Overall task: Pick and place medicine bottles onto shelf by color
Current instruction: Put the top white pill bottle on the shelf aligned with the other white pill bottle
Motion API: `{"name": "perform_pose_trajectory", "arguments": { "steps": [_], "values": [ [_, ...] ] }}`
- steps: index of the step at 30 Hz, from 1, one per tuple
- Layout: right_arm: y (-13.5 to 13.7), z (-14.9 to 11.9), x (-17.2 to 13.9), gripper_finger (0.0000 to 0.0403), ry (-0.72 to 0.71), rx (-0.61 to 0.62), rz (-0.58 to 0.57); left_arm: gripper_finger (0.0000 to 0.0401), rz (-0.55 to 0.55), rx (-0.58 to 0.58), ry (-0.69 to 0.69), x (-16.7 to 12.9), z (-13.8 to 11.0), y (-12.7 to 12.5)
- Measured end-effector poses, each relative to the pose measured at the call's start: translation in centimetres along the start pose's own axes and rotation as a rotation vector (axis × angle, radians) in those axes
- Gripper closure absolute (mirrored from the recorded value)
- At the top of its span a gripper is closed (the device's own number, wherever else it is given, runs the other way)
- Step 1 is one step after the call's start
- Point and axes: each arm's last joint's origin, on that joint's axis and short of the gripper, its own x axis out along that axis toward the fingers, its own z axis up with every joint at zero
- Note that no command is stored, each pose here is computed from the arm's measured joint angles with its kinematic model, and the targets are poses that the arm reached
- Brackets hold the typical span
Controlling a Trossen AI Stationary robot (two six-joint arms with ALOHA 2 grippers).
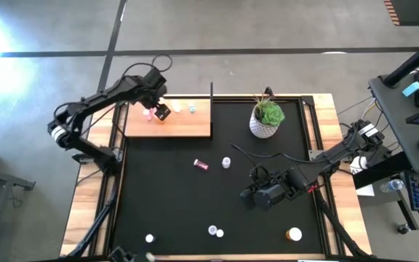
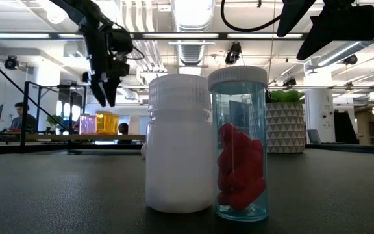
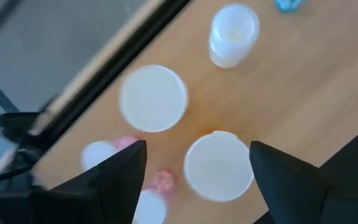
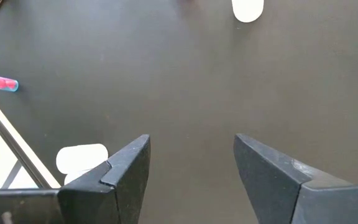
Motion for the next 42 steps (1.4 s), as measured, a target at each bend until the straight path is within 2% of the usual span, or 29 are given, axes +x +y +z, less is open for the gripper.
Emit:
{"name": "perform_pose_trajectory", "arguments": {
  "steps": [8, 15, 18, 21, 25, 31, 37, 42],
  "values": [
    [0.0, 0.0, 0.0, 0.0181, 0.000, 0.000, 0.000, 0.0134, 0.004, -0.054, -0.145, -3.6, -0.8, 0.3],
    [0.0, 0.0, 0.0, 0.0181, 0.000, 0.000, 0.000, 0.0134, -0.003, -0.109, -0.337, -7.2, -1.5, 0.6],
    [0.0, 0.0, 0.0, 0.0181, 0.000, 0.000, 0.000, 0.0134, -0.052, -0.172, -0.434, -8.8, -1.8, 0.2],
    [0.0, 0.0, 0.0, 0.0181, 0.000, 0.000, 0.000, 0.0134, -0.148, -0.179, -0.520, -10.3, -2.1, -0.7],
    [0.0, 0.0, 0.0, 0.0181, 0.000, 0.000, 0.000, 0.0134, -0.354, -0.141, -0.593, -12.1, -2.7, -3.2],
    [0.0, 0.0, 0.0, 0.0181, 0.000, 0.000, 0.000, 0.0134, -0.590, -0.024, -0.561, -13.6, -4.2, -9.3],
    [0.0, 0.0, 0.0, 0.0181, 0.000, 0.000, 0.001, 0.0134, -0.692, 0.133, -0.587, -14.5, -6.4, -16.2],
    [0.4, 0.1, 0.0, 0.0181, -0.006, 0.014, 0.038, 0.0134, -0.654, 0.133, -0.684, -15.3, -8.1, -20.2]
  ]
}}
